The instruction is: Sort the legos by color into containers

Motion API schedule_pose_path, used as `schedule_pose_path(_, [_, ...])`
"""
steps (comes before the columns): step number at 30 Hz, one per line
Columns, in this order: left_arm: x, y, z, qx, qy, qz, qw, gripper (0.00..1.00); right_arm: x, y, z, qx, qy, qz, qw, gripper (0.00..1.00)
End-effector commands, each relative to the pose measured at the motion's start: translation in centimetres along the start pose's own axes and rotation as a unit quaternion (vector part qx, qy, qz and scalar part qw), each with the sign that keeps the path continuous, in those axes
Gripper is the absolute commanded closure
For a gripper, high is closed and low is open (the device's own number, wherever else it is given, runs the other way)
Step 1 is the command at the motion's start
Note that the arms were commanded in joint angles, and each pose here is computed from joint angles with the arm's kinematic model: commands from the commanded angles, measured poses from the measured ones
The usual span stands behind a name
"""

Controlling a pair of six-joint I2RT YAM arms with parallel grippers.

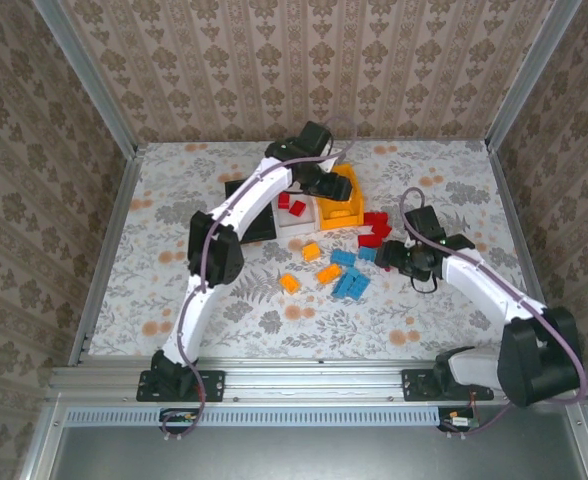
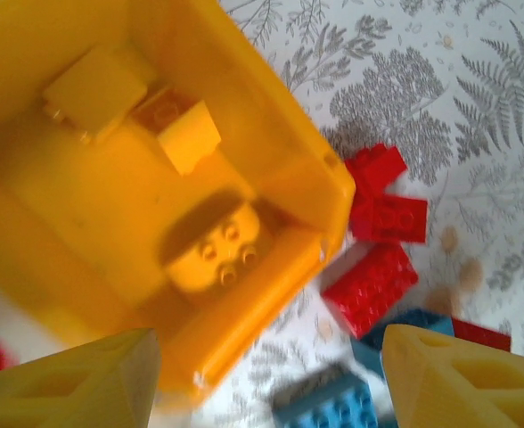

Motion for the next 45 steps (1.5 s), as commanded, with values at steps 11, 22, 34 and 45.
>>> schedule_pose_path(11, [14.2, 1.2, 10.0, 0.019, -0.088, -0.044, 0.995, 0.3, -4.7, 1.0, -2.7, 0.004, 0.058, 0.032, 0.998, 0.3])
schedule_pose_path(22, [18.8, 4.2, 18.5, 0.082, -0.114, -0.087, 0.986, 0.29, -6.1, 0.3, -2.9, 0.005, 0.066, 0.066, 0.996, 0.54])
schedule_pose_path(34, [20.8, 4.8, 21.2, 0.103, -0.127, -0.097, 0.982, 0.29, -1.4, 1.0, -3.0, 0.008, 0.033, 0.051, 0.998, 0.64])
schedule_pose_path(45, [17.9, 5.2, 22.9, 0.135, -0.112, -0.053, 0.983, 0.29, 2.5, 14.3, -6.9, 0.07, 0.007, -0.118, 0.991, 0.64])
Point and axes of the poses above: each hand's point on the last joint's axis, 136 mm out from that joint toward the fingers, its own x axis back along the fingers, its own y axis along the line the jaws close on, z = x × y, the point moved 8 cm from there along x, back along the fingers, and after that the axes turned 1 degree about -x, right-handed, at the moved point
